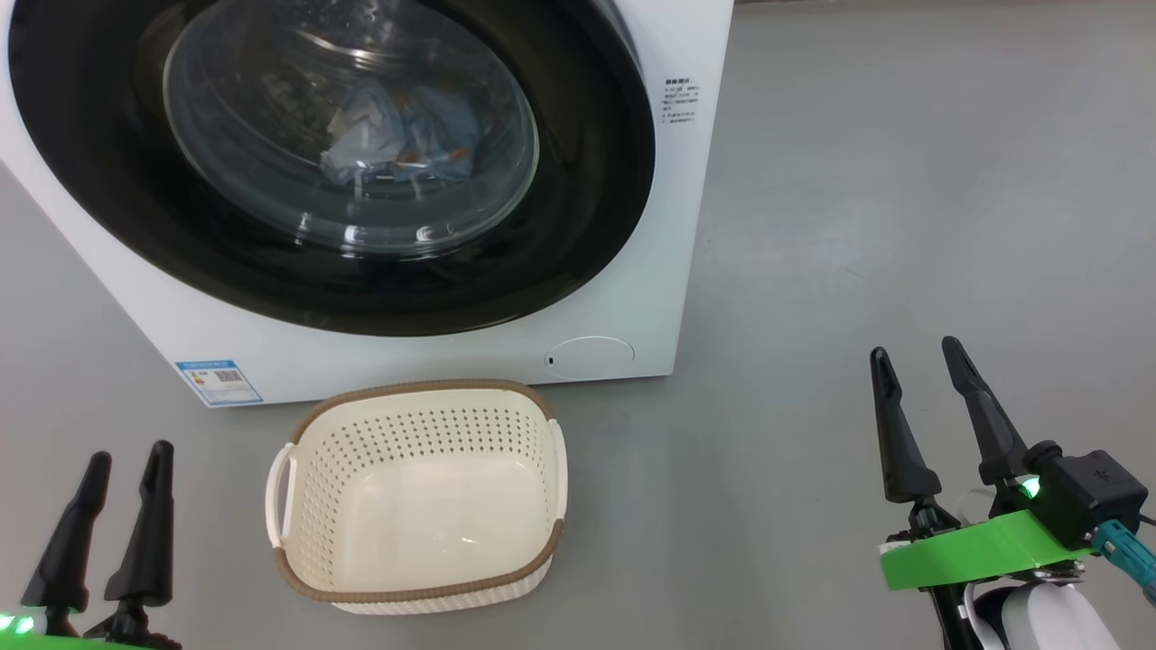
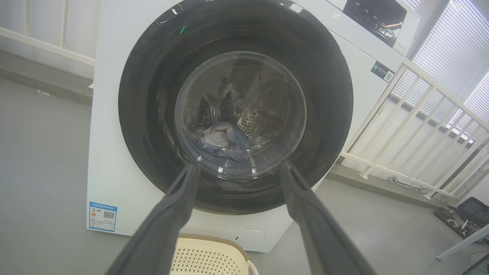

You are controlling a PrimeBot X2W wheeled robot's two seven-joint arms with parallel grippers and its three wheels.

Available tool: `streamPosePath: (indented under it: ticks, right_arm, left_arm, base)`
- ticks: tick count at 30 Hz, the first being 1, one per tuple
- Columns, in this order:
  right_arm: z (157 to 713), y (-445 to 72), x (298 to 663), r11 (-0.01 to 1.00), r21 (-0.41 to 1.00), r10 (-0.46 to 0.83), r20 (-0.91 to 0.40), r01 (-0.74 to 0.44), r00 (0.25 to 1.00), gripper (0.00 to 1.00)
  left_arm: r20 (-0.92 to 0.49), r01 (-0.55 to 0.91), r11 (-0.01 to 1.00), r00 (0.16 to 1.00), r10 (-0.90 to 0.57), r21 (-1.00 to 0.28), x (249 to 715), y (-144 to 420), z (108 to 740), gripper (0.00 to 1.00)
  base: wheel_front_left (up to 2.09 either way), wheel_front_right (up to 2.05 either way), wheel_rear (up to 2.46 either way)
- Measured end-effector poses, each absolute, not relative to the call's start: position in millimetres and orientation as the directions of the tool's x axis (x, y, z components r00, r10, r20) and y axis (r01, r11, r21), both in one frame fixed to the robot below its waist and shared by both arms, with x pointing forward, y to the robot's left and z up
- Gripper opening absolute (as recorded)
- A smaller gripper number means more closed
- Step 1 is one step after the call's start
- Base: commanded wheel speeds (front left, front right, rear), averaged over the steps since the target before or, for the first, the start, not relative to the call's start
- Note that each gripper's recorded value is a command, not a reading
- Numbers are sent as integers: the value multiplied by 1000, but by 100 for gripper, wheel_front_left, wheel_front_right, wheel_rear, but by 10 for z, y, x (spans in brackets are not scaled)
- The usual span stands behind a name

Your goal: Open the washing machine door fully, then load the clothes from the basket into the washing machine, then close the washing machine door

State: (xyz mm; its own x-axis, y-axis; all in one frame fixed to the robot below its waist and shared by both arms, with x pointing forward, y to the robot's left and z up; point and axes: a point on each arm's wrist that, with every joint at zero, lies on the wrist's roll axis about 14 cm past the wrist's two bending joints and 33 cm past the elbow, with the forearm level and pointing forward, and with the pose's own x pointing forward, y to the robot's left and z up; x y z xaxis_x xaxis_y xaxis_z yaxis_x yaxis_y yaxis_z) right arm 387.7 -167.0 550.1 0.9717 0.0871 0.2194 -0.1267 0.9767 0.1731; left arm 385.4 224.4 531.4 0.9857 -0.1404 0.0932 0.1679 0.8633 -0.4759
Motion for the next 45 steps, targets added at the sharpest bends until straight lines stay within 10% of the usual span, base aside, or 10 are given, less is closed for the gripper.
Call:
streamPosePath:
  ticks: [12,13,45]
  right_arm:
    - [5494,-1661,3881,976,177,87,218,-127,972,100]
    - [5495,-1660,3880,976,178,87,218,-127,972,0]
    - [5020,-1737,3774,883,467,26,50,-46,998,0]
  left_arm:
    - [89,167,863,986,-141,-478,3856,2247,5305,100]
    - [90,167,862,986,-141,-478,3855,2246,5305,0]
    - [-27,44,709,996,-88,-704,3740,2042,4901,0]
  base:
    - [0,0,0]
    - [0,0,0]
    - [0,0,0]
